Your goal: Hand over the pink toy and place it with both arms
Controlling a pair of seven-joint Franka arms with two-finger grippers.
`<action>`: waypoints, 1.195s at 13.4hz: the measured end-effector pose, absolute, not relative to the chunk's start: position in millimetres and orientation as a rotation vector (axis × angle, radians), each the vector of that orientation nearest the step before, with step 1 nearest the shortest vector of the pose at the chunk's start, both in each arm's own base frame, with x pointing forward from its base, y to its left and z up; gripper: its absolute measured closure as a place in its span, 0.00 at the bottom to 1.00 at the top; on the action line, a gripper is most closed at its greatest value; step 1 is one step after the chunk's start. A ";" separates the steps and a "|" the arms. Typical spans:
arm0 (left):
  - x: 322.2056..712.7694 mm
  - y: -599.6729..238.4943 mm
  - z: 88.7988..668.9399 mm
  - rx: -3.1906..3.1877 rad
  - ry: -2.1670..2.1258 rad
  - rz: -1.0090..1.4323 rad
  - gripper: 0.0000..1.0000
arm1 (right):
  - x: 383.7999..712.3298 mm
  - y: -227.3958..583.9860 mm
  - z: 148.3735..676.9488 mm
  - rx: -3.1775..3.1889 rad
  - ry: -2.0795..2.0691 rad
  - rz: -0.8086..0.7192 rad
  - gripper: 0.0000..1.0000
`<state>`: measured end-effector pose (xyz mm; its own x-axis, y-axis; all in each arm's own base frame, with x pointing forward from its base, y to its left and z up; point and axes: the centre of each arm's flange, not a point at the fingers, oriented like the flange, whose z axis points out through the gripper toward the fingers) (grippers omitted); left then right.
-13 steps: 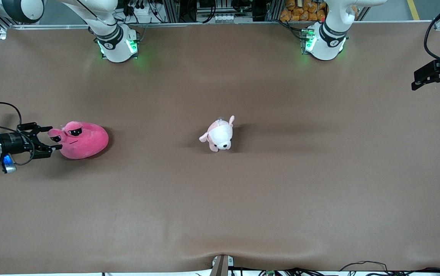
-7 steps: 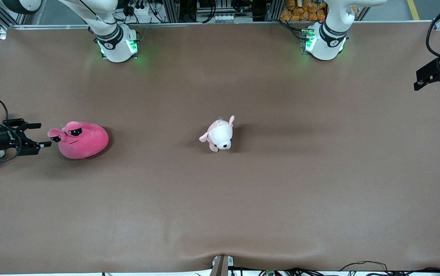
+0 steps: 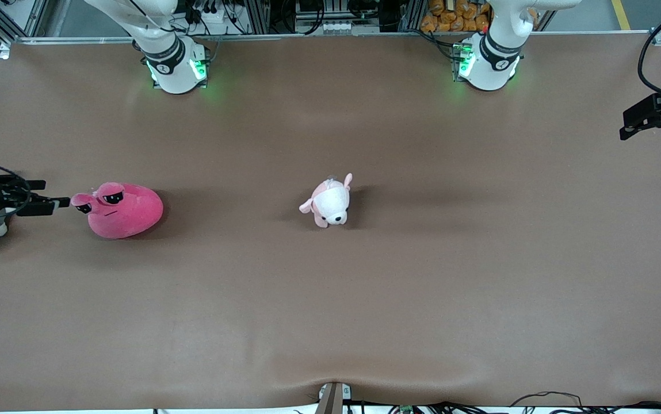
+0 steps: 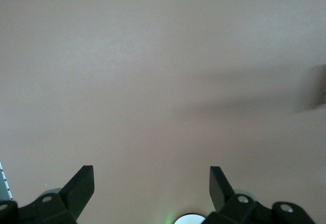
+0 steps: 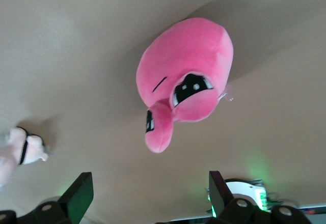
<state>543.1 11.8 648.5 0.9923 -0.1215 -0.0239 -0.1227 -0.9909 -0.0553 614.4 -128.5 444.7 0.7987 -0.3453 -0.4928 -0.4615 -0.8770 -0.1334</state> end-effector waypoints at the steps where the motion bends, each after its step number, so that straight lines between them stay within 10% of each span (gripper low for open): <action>1: 544.0 12.4 646.3 -3.079 0.187 0.041 0.00 | 615.6 -105.6 459.3 -2.795 0.570 0.662 0.00; 16: 544.6 19.5 639.5 -3.152 0.059 0.082 0.00 | 515.2 -35.0 626.4 -3.119 0.075 0.173 0.00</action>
<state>544.6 19.5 639.5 0.9979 -0.0379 -0.0520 -0.0373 -0.9992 0.0128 515.2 -35.0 626.4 0.9927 -0.0472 -0.1110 -0.0491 -0.9987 -0.0144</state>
